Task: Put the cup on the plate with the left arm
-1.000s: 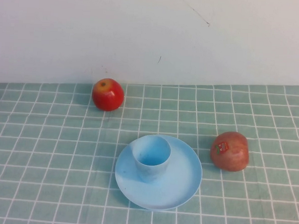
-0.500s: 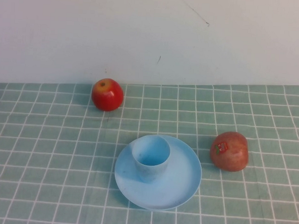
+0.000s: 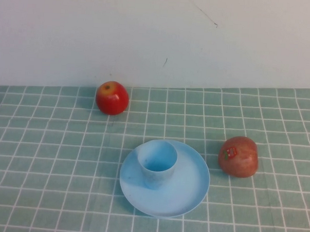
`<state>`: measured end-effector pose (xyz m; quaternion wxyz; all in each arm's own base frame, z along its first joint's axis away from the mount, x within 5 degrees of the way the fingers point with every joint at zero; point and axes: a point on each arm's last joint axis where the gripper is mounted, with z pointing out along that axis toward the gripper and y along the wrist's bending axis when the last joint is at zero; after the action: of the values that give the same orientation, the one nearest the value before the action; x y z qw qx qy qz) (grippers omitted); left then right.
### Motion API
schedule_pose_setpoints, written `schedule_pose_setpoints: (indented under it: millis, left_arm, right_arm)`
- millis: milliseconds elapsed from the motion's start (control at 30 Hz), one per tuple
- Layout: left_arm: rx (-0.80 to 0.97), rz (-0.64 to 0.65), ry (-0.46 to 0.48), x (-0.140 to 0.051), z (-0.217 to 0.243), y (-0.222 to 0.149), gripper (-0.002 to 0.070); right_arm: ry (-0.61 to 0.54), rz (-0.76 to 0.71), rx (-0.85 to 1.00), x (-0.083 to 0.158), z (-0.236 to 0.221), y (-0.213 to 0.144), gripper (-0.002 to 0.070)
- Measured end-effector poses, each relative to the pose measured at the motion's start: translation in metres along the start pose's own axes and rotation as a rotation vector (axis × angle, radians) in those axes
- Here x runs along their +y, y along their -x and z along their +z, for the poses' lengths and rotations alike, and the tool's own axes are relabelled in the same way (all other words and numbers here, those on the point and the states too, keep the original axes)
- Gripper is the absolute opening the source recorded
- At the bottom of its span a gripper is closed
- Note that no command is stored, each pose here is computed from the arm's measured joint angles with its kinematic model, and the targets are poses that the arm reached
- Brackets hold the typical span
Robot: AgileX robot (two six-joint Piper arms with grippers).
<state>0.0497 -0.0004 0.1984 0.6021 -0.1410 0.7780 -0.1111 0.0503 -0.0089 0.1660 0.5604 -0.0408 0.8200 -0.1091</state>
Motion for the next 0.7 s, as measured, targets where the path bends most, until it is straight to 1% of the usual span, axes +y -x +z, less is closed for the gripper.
schedule_pose_setpoints:
  millis: [167, 700]
  left_arm:
    - [0.062, 0.023, 0.021, 0.009, 0.008, -0.023, 0.0002]
    - [0.062, 0.029, 0.02, 0.009, 0.009, -0.023, 0.0]
  right_arm:
    - [0.0, 0.0, 0.0, 0.0, 0.0, 0.0, -0.0002]
    - [0.0, 0.0, 0.0, 0.0, 0.0, 0.0, -0.0002]
